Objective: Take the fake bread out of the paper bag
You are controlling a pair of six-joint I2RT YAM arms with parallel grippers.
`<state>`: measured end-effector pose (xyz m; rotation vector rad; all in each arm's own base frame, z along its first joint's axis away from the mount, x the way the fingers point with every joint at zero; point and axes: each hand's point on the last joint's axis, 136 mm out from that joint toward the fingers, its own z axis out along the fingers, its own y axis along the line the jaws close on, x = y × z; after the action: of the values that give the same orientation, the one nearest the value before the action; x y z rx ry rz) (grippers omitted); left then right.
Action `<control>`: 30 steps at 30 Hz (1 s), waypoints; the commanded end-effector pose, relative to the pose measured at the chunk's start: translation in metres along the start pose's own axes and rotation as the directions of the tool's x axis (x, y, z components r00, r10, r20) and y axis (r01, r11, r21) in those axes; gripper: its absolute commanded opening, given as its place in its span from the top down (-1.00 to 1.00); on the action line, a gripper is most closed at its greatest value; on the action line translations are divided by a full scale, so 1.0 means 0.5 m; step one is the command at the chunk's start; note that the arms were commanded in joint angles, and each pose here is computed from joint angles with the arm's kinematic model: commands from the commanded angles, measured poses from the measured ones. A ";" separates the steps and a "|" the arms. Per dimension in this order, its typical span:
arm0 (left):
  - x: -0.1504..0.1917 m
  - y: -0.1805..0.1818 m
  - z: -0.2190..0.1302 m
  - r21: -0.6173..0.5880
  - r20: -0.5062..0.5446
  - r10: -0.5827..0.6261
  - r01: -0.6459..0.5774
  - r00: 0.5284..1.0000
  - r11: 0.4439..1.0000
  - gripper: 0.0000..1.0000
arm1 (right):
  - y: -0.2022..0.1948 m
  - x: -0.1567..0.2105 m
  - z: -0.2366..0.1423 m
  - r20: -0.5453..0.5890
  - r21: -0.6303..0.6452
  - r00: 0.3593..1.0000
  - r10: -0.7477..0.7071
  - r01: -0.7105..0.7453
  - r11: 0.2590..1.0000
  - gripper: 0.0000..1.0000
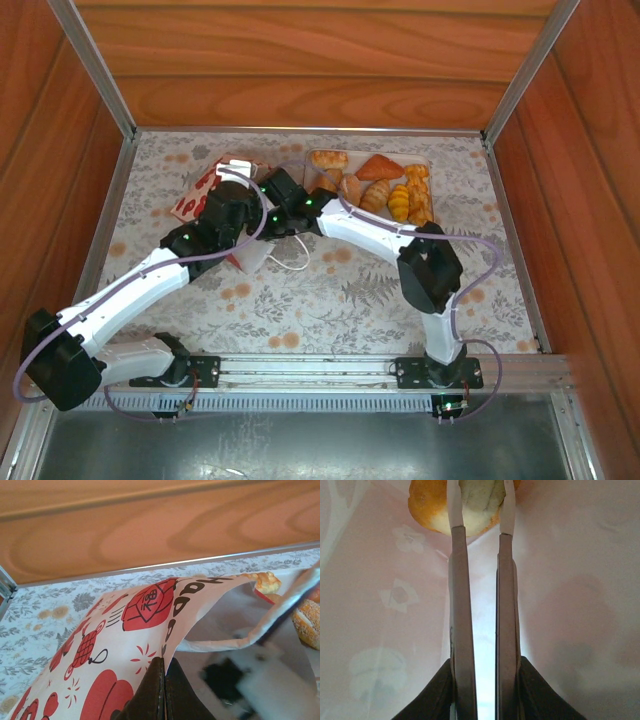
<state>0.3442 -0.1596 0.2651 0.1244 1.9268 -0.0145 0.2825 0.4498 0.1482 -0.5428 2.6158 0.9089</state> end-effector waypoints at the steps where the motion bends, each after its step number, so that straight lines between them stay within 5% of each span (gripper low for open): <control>1: -0.024 0.022 0.005 -0.042 0.033 -0.019 0.020 0.999 0.999 1.00 | 0.014 -0.017 -0.066 0.058 0.012 0.998 -0.036 0.035 0.999 0.76; 16: -0.025 0.044 0.028 -0.096 0.001 -0.047 0.047 0.999 0.994 1.00 | 0.012 0.009 -0.150 0.074 0.019 0.996 -0.048 0.046 0.999 0.86; 30: -0.041 0.073 0.059 -0.166 -0.054 -0.087 0.077 0.995 0.983 1.00 | 0.025 0.017 -0.312 0.146 0.033 0.988 -0.058 0.054 0.998 0.85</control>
<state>0.3801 -0.1367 0.2691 -0.0127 1.9793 0.0708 0.2405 0.3682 0.2455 -0.5258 2.5172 0.8720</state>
